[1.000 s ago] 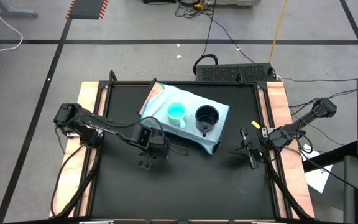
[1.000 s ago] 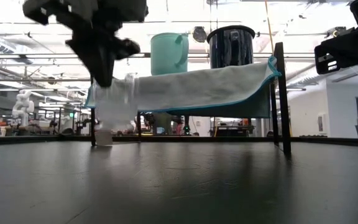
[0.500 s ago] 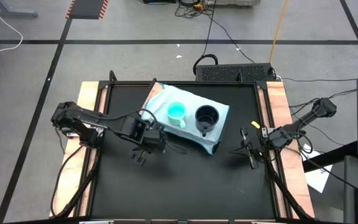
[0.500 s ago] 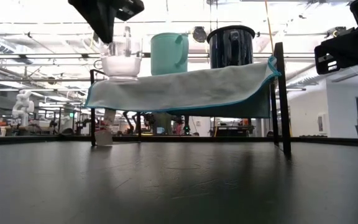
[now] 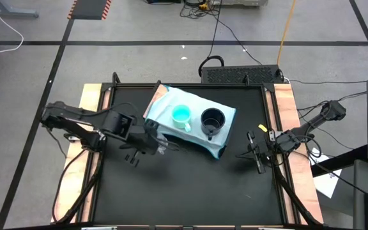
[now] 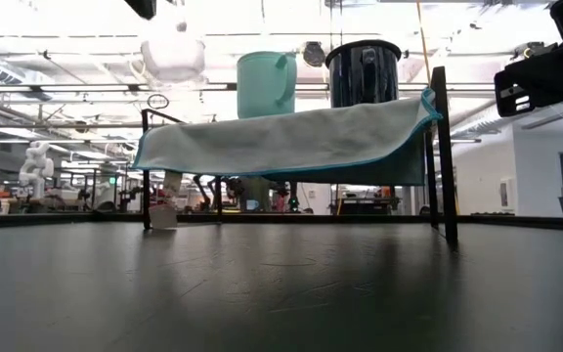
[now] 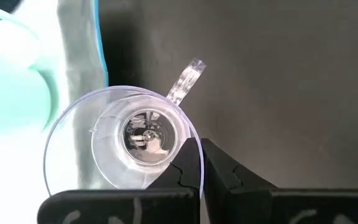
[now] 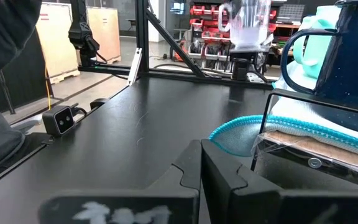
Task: Stack small to large cups/mugs on shelf
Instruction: Put the transparent mug on the shelf
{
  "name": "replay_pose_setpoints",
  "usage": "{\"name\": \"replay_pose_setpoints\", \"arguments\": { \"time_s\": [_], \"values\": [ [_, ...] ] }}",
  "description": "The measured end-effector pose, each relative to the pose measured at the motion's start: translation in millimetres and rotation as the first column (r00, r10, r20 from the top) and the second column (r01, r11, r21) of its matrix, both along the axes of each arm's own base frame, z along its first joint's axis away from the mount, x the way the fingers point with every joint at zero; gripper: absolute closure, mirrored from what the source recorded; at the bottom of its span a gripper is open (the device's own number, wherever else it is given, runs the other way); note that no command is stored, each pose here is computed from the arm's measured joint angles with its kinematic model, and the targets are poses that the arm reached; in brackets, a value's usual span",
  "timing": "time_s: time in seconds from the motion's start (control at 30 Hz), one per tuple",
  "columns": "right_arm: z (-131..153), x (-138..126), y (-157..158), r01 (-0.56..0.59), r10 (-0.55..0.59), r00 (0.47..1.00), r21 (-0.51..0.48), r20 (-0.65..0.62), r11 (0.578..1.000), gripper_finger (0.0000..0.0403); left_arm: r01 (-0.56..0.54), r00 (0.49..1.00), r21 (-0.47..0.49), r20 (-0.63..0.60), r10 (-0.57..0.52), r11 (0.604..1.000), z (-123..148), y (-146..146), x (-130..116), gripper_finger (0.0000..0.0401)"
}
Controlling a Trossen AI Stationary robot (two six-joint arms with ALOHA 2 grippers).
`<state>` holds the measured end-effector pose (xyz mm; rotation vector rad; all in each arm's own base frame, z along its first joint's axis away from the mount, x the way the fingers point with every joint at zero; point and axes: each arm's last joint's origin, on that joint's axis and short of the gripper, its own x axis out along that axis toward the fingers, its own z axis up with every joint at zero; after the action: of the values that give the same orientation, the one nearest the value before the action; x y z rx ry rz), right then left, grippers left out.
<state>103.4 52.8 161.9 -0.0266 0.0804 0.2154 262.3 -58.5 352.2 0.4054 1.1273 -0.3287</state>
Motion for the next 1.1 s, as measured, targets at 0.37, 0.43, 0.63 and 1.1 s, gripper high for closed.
{"name": "replay_pose_setpoints", "arguments": {
  "time_s": [0.37,0.43,0.63,1.1],
  "values": [
    [2.5,0.2,0.1,-0.001,0.000,1.000,0.010,0.023,1.000,0.0403,-0.074,0.993,-0.037,0.093,0.078,0.997,24.6,12.8,-26.7,0.0401],
    [2.6,0.2,0.1,-0.001,0.000,1.000,0.009,0.025,1.000,0.0403,-0.099,0.993,-0.035,0.066,0.102,0.994,22.7,16.9,-26.6,0.0401],
    [2.7,0.2,0.2,-0.001,0.001,1.000,0.007,0.026,1.000,0.0403,-0.146,0.989,-0.015,-0.009,0.146,0.989,14.6,34.0,-21.2,0.0401],
    [2.6,0.2,0.1,-0.001,0.000,1.000,0.010,0.025,1.000,0.0403,-0.103,0.994,0.053,-0.013,0.104,0.993,13.0,80.2,-19.4,0.0401]
  ]
}}
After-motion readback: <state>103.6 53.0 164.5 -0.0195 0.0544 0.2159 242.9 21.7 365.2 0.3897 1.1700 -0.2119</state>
